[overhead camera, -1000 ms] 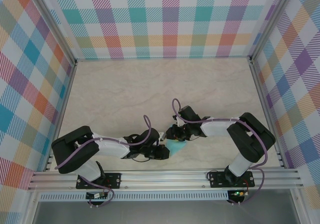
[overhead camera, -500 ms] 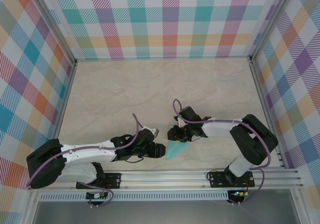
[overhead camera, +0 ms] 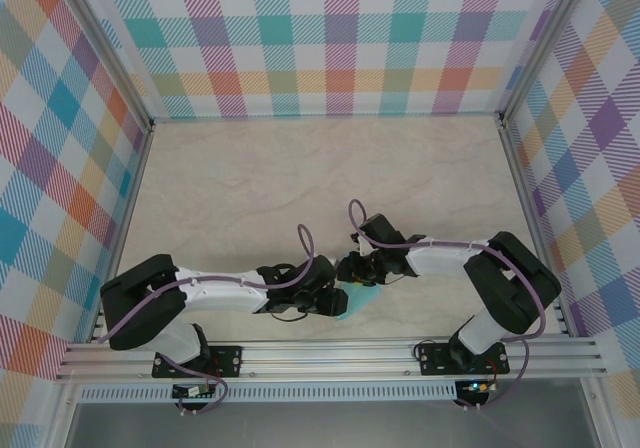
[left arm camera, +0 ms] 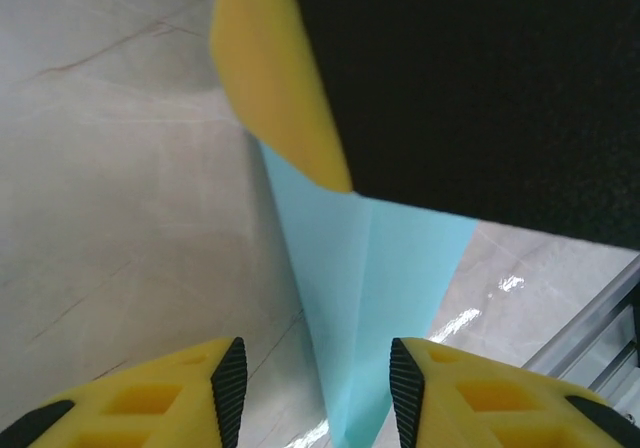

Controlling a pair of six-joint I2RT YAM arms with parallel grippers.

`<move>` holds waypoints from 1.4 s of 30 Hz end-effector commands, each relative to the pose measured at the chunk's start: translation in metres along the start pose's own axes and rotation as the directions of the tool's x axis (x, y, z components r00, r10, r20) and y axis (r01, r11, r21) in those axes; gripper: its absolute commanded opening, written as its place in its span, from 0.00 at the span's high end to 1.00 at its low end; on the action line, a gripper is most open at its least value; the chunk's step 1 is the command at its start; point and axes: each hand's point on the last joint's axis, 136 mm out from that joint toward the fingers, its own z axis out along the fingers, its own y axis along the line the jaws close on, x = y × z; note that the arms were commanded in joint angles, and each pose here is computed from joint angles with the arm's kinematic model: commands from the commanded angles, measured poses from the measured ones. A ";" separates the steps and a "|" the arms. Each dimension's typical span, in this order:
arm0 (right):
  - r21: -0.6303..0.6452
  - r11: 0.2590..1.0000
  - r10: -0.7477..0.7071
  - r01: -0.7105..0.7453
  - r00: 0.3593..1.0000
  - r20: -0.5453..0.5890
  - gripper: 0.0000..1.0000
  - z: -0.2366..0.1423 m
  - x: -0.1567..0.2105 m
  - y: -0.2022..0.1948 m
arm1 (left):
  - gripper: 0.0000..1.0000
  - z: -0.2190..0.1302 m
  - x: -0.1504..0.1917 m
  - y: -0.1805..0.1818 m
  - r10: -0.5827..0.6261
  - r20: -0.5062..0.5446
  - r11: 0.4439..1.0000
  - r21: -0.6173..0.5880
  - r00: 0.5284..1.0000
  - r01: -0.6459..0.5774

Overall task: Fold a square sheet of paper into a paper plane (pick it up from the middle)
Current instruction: Perform the fourth fold on the wing at the bottom-center of the table.

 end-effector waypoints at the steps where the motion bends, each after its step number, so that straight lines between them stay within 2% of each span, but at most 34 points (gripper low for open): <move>1: 0.025 0.999 0.035 -0.034 0.999 -0.024 0.65 0.000 0.011 -0.008 | 0.62 0.007 0.002 -0.010 0.030 -0.022 1.000 0.006 0.999 -0.030; 9: 0.023 0.999 0.035 -0.035 0.999 -0.016 0.64 -0.004 0.010 -0.006 | 0.89 0.019 0.011 -0.007 0.077 -0.063 0.994 -0.075 0.995 -0.081; 14: 0.051 0.998 0.032 -0.033 0.999 0.010 0.59 -0.014 0.007 -0.005 | 1.00 0.019 0.009 0.003 0.104 -0.064 0.980 -0.161 0.993 -0.113; 24: 0.089 0.995 0.036 -0.046 0.993 0.113 0.47 -0.053 0.004 -0.006 | 1.00 0.000 0.001 0.022 0.132 -0.026 0.950 -0.283 0.991 -0.134; 33: -0.053 0.998 0.042 -0.038 0.995 0.091 0.69 -0.045 -0.001 0.020 | 1.00 0.007 0.007 0.020 0.141 -0.059 0.955 -0.256 0.988 -0.152; 42: -0.121 0.991 0.059 -0.053 0.997 0.052 0.73 -0.026 -0.009 0.030 | 1.00 0.015 0.005 0.014 0.151 -0.055 0.960 -0.230 0.987 -0.160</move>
